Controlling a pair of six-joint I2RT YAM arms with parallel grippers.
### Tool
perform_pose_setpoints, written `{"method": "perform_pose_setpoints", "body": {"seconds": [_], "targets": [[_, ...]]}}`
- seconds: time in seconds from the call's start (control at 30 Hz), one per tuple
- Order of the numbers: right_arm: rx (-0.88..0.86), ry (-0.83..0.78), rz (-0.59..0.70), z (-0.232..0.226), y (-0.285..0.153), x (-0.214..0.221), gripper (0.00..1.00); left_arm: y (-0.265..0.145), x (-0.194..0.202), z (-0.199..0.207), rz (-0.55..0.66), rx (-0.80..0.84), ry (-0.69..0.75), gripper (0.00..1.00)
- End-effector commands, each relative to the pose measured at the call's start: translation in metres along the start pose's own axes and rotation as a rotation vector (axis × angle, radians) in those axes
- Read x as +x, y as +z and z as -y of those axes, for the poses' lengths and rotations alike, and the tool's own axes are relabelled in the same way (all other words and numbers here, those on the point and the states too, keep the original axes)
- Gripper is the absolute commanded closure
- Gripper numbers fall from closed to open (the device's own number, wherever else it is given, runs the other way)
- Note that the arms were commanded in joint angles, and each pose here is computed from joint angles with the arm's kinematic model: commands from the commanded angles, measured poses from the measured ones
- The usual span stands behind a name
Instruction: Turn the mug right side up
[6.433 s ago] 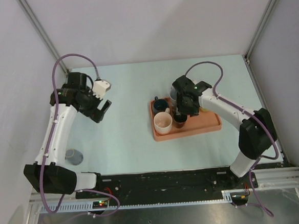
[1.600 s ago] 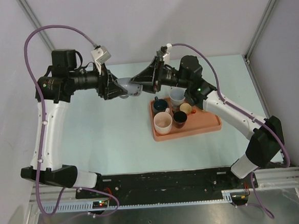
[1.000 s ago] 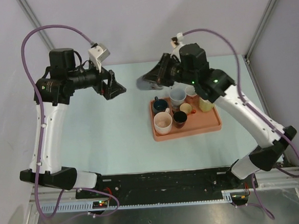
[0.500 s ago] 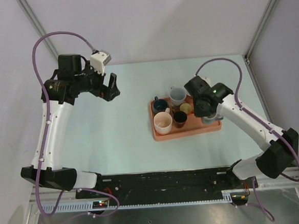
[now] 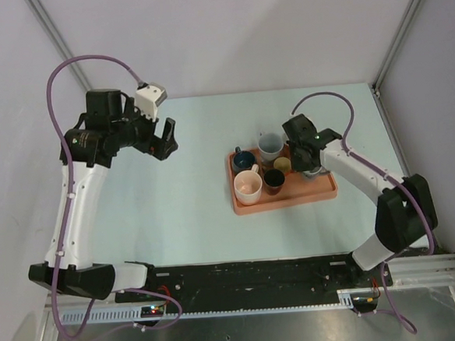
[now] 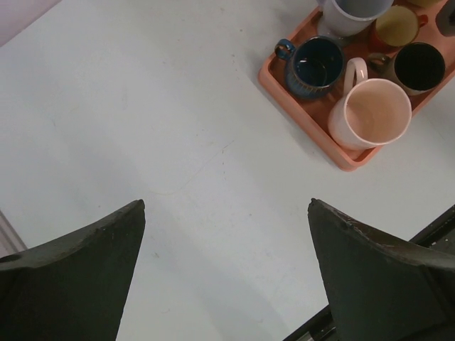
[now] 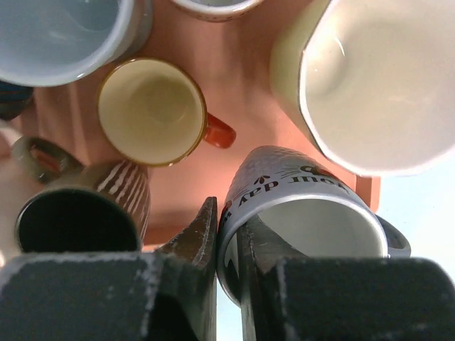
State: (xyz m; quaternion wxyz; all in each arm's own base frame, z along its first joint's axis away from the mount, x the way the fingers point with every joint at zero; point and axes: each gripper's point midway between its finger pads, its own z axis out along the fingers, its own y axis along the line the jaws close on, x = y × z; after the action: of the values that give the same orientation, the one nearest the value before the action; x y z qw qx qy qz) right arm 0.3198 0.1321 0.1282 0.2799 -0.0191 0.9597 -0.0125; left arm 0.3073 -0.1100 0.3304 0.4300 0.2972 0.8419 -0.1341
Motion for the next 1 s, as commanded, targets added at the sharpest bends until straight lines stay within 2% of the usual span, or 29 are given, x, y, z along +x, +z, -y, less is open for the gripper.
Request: {"method": "perform_pose_setpoints", "body": {"seconds": [0.0, 0.47, 0.5, 0.67, 0.87, 0.93, 0.97], "targets": [[-0.031, 0.000, 0.033, -0.007, 0.017, -0.012, 1.00, -0.014, -0.005, -0.004, 0.036, -0.049, 0.053, 0.00], [-0.015, 0.055, -0.074, -0.005, 0.041, 0.023, 0.98, -0.014, -0.005, -0.009, 0.028, -0.071, 0.086, 0.00], [-0.017, 0.060, -0.070, -0.005, 0.039, 0.023, 0.94, -0.013, -0.005, -0.010, 0.026, -0.072, 0.087, 0.00], [-0.060, 0.089, 0.000, -0.007, 0.015, 0.007, 0.57, -0.010, -0.001, -0.012, 0.010, -0.075, 0.087, 0.00], [-0.108, 0.121, 0.130, -0.003, -0.031, -0.022, 0.31, 0.013, 0.014, -0.007, -0.043, -0.009, 0.044, 0.00], [-0.110, 0.125, 0.168, 0.001, -0.046, -0.029, 0.12, 0.025, 0.021, -0.006, -0.066, 0.017, 0.030, 0.00], [-0.107, 0.127, 0.192, 0.004, -0.053, -0.034, 0.06, 0.033, 0.025, -0.006, -0.076, 0.023, 0.017, 0.00]]}}
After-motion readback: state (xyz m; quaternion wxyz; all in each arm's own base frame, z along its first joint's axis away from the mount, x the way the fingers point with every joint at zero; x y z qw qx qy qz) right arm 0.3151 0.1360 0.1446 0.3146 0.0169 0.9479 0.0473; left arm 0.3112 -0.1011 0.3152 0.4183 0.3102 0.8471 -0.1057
